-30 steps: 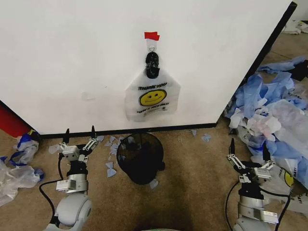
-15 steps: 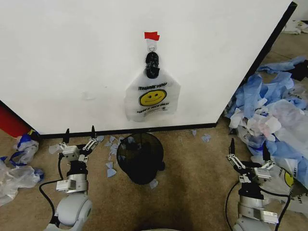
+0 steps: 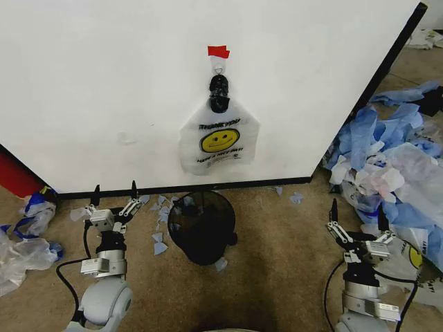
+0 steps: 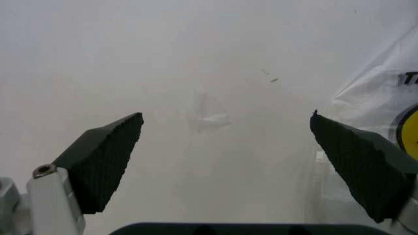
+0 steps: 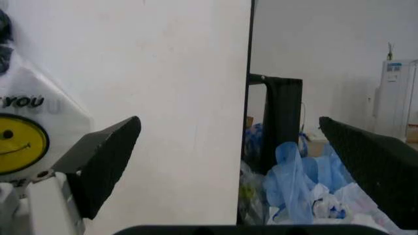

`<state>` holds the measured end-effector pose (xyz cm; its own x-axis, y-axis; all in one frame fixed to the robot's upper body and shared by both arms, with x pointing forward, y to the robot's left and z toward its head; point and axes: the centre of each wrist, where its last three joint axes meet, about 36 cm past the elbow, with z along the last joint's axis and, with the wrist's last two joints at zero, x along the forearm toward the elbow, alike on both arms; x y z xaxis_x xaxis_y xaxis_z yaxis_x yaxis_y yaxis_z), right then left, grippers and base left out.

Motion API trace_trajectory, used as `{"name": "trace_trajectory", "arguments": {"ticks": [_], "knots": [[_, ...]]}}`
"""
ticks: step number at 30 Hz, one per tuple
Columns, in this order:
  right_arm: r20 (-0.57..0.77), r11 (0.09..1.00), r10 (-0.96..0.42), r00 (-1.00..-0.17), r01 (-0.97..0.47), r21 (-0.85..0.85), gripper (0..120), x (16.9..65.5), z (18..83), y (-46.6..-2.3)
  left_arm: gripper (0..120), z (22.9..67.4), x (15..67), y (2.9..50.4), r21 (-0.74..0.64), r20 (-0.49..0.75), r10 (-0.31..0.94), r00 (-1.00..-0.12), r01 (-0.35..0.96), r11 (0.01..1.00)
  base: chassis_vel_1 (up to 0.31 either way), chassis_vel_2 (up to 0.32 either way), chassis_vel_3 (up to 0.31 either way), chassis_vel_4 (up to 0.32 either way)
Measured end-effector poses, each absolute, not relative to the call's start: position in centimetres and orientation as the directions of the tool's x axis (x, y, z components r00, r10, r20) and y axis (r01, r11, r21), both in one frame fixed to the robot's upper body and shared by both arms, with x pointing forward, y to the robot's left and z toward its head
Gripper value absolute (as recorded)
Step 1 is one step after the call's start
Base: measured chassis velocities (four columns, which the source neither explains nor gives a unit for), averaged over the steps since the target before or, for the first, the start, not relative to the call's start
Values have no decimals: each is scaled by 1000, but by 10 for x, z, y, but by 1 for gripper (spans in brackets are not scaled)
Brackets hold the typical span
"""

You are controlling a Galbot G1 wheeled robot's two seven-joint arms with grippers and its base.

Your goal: Pick up the garbage bag from the wall and place it over the trash bin.

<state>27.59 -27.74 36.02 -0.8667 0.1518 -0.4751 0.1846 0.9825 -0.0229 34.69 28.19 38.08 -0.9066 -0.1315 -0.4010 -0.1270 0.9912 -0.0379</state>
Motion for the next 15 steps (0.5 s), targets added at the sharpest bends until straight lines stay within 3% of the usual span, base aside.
{"name": "trace_trajectory", "arguments": {"ticks": [15], "knots": [[-475,983,152,-867,185,-23,100,276,360,-277,100,381,347,282,-38,-401,-132,-907,-127,991,0,0,0,0]]}}
